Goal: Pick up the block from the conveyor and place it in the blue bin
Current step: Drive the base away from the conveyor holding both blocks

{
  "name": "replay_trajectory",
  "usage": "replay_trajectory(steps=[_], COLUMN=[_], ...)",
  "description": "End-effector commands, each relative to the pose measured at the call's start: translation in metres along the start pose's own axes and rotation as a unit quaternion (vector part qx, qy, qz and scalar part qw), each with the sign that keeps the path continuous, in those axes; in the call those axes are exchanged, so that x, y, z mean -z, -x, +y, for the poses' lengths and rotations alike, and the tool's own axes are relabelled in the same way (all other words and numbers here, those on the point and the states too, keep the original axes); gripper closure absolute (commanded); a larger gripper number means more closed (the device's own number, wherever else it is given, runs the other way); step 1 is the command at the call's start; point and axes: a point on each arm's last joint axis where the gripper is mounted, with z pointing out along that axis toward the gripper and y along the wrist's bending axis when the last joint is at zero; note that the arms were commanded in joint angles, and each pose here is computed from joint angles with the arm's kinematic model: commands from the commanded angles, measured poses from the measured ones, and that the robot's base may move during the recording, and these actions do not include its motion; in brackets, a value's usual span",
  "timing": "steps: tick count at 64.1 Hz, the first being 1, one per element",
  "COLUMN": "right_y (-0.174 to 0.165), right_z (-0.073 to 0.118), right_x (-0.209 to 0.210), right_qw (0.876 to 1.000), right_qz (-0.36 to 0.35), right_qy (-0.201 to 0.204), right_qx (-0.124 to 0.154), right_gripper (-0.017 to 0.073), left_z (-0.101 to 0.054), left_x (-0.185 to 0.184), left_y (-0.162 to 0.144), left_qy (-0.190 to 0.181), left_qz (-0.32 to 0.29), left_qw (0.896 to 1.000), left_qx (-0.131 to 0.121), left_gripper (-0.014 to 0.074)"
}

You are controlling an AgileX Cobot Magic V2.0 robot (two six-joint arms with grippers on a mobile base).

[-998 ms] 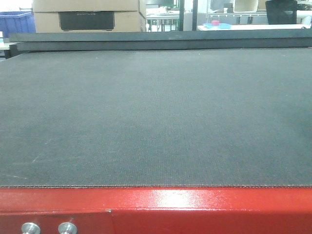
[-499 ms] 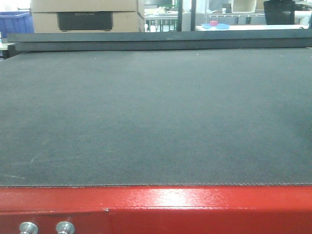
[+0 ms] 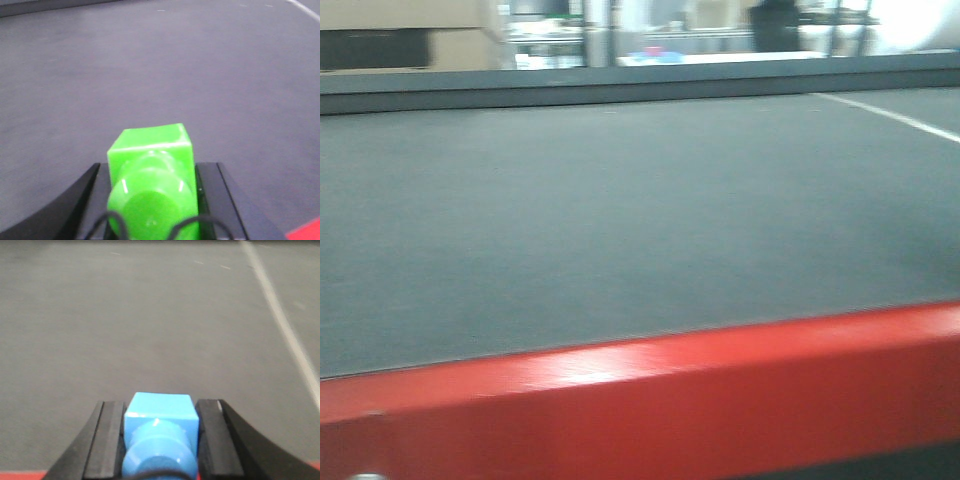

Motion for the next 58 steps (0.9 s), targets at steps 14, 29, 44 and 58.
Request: replay_trajectory(steps=[14, 29, 44, 58], right_y=[0.0022, 0.0022, 0.0022, 0.0022], right_z=[-0.0004, -0.0004, -0.0004, -0.0004], right_x=[0.004, 0.004, 0.004, 0.004], right_qw=[1.0, 1.0, 1.0, 1.0], right_qz=[-0.013, -0.013, -0.013, -0.013], right_qy=[-0.002, -0.002, -0.002, -0.002], right_qx=[0.005, 0.005, 0.005, 0.005], right_gripper=[0.0712, 0.0712, 0.0712, 0.0712], left_z=[-0.0006, -0.0006, -0.0006, -0.0006], left_x=[0.0028, 0.0028, 0.0028, 0.0028], left_y=[0.0035, 0.0035, 0.0035, 0.0035], left_qy=[-0.003, -0.003, -0.003, -0.003], left_qz=[-0.016, -0.016, -0.016, -0.016], left_qw=[1.0, 1.0, 1.0, 1.0], left_qx=[0.003, 0.003, 0.003, 0.003], left_gripper=[0.0704, 0.0704, 0.0704, 0.0704])
